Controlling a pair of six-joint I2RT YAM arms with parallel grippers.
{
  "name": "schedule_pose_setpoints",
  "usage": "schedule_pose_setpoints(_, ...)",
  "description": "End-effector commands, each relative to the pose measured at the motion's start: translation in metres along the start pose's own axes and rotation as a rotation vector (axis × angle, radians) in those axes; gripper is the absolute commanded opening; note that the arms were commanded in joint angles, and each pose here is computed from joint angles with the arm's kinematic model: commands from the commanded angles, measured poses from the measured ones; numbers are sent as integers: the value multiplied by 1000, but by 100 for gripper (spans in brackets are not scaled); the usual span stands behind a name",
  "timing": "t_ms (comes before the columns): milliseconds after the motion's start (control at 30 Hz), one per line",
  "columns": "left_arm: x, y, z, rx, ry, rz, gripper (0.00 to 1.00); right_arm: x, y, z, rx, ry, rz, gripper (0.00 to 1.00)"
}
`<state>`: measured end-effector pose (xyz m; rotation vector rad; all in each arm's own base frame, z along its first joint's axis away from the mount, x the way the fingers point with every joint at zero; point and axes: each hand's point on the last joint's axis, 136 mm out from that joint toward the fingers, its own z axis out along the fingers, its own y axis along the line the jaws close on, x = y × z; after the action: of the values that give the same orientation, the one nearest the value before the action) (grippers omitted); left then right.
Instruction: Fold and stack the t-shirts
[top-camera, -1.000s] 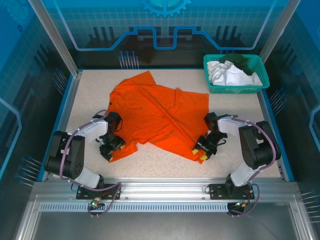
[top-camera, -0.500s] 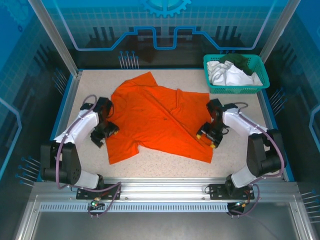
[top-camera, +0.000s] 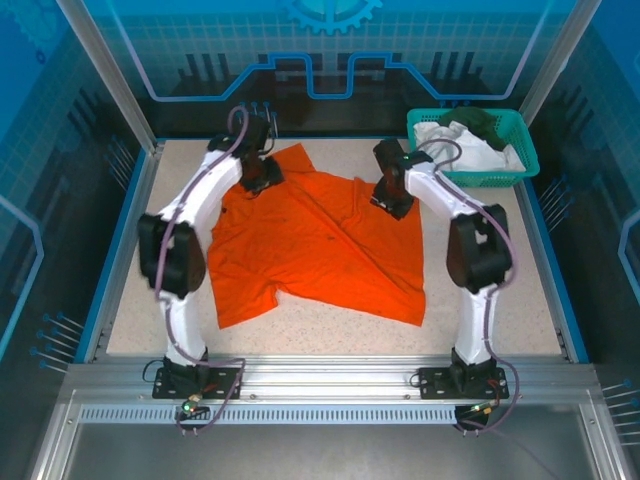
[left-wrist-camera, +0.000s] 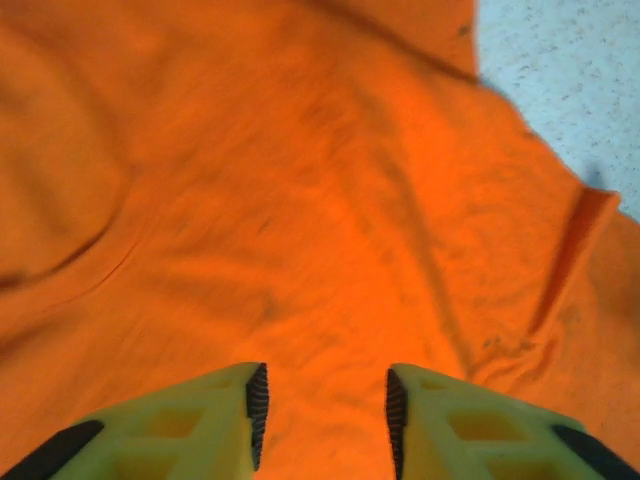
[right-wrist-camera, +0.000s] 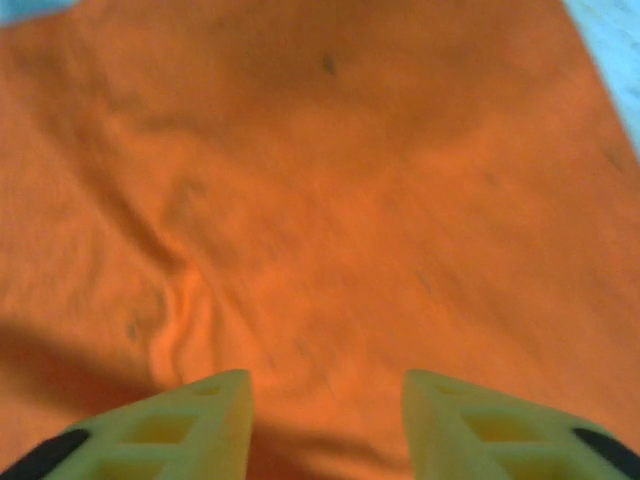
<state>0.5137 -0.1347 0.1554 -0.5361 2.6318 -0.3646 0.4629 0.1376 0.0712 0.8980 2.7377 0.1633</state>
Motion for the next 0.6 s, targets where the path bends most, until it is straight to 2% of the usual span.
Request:
schedule_pose_setpoints(0,-27,-31,38,41,-27,112,39,-25,12,17,-2,-28,-32,29)
schedule_pose_setpoints(67,-50,-37,62,36,-78,114,41,-35,13,34,20,-23,-23,28)
schedule_pose_setpoints(133,-69,-45,84,89,-134,73,43,-45,6,49,40,-16,13,27)
schedule_pose_setpoints(300,-90,-55,132,188,-228,35,43,-57,1,64,78,-36,-40,27)
schedule_pose_setpoints(467,-83,-42,172,203,-190,-38,41,-49,1,74,93,2,-51,28)
schedule_pose_setpoints(567,-79,-18,182,129,-168,-83,41,-45,7,77,89,7,-77,28)
